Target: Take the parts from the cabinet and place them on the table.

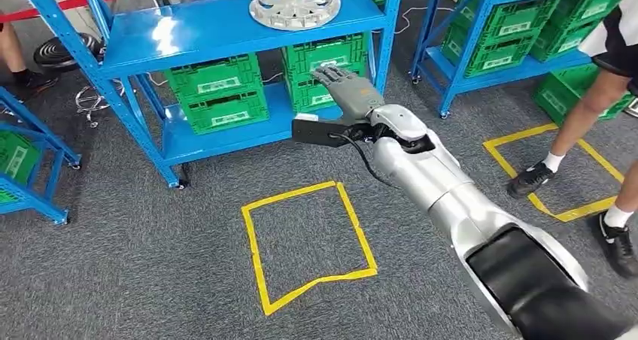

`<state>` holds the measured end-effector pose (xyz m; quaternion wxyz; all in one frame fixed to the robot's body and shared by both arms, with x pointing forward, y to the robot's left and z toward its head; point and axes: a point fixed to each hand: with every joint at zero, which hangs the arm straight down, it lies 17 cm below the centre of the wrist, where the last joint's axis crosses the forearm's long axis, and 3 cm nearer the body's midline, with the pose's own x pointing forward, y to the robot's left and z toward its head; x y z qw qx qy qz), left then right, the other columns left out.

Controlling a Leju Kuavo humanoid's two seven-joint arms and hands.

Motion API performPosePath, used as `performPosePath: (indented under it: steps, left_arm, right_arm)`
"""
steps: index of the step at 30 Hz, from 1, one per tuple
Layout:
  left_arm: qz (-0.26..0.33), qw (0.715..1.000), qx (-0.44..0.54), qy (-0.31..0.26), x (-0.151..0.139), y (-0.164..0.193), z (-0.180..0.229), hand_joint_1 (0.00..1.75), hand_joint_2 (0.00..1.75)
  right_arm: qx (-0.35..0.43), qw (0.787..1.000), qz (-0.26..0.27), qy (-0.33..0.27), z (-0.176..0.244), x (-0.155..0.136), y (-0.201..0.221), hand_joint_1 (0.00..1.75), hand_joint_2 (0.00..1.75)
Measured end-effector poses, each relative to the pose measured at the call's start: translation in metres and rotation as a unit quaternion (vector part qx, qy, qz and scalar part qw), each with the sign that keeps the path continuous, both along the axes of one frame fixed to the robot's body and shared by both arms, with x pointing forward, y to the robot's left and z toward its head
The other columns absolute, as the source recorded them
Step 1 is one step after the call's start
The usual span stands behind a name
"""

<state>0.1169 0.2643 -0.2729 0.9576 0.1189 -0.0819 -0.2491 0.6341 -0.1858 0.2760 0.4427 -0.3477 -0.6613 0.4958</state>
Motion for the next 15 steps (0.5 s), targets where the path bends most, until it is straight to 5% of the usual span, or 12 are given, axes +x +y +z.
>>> performPosePath:
  steps: [15]
  left_arm:
    - [-0.009,1.0,-0.003,-0.007,0.005,-0.006,0.001,0.0,0.0]
  right_arm:
    - [-0.001,1.0,-0.03,-0.002,0.003,0.007,-0.012,0.0,0.0]
